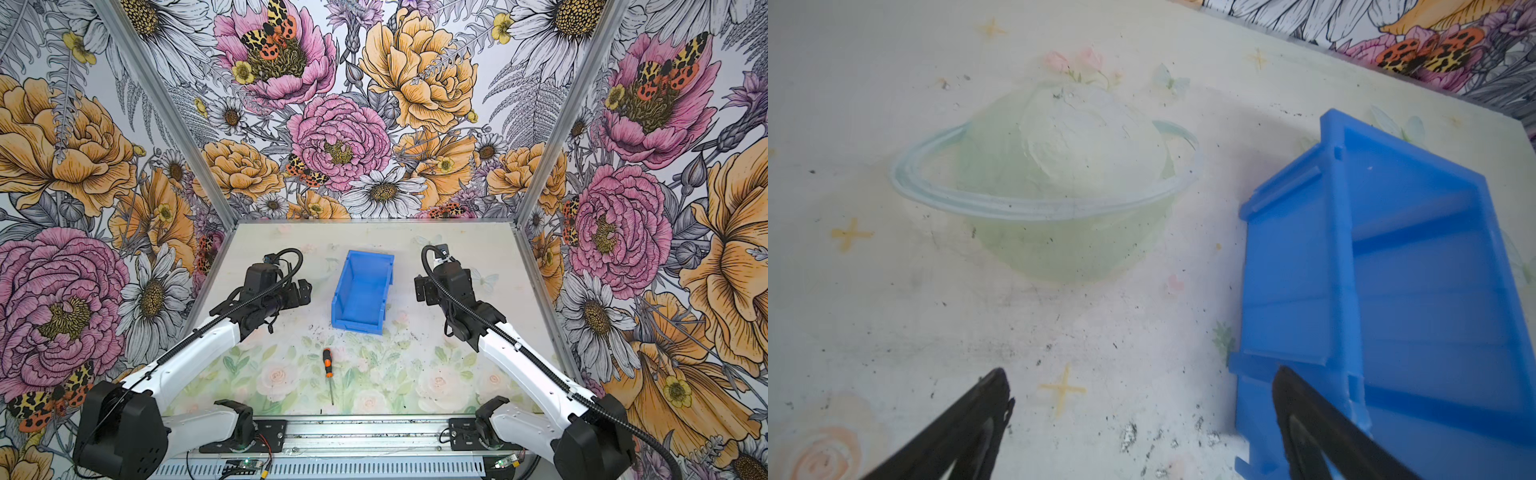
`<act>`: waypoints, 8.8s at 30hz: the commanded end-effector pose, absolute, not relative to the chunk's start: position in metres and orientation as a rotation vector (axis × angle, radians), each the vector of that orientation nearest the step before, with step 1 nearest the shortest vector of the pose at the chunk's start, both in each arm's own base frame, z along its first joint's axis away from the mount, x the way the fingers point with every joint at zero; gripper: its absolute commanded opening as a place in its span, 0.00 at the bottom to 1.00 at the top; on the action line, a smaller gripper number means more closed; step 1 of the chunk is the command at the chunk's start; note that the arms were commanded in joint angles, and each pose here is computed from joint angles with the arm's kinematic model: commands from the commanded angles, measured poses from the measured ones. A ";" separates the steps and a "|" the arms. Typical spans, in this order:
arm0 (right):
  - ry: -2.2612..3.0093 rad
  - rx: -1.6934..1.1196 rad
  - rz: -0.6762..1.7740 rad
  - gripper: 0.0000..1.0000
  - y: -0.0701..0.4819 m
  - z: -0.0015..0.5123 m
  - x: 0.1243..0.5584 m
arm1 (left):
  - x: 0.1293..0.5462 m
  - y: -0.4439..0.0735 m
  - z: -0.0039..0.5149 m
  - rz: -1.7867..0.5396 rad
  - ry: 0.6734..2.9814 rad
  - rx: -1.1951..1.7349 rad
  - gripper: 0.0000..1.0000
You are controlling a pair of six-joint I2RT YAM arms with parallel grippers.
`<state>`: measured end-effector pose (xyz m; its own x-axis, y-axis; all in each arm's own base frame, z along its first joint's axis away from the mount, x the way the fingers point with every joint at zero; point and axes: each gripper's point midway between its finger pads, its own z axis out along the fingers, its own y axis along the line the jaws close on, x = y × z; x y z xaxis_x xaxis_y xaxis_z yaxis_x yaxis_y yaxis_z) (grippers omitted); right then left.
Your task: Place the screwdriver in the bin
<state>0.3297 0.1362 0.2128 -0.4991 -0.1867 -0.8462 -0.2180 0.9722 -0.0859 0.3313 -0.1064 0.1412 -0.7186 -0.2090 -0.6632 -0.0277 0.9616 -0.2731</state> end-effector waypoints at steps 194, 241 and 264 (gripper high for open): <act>1.886 -0.605 0.315 1.00 0.176 0.250 0.238 | 0.426 -0.296 0.050 -0.068 2.561 0.128 0.33; 1.864 0.101 -0.075 1.00 0.063 0.245 0.255 | 0.320 -0.227 0.243 -0.243 2.176 0.315 0.92; 1.863 0.132 -0.396 1.00 -0.005 0.190 0.242 | 0.296 -0.001 0.192 0.128 1.895 -0.145 0.99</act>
<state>0.2402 -0.0047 0.1923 -0.3229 -0.0867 -0.9425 0.2967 0.9363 -0.1878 0.2904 -0.0103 0.1791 -0.3984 -0.0971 -0.9121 -0.1595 0.9866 -0.0354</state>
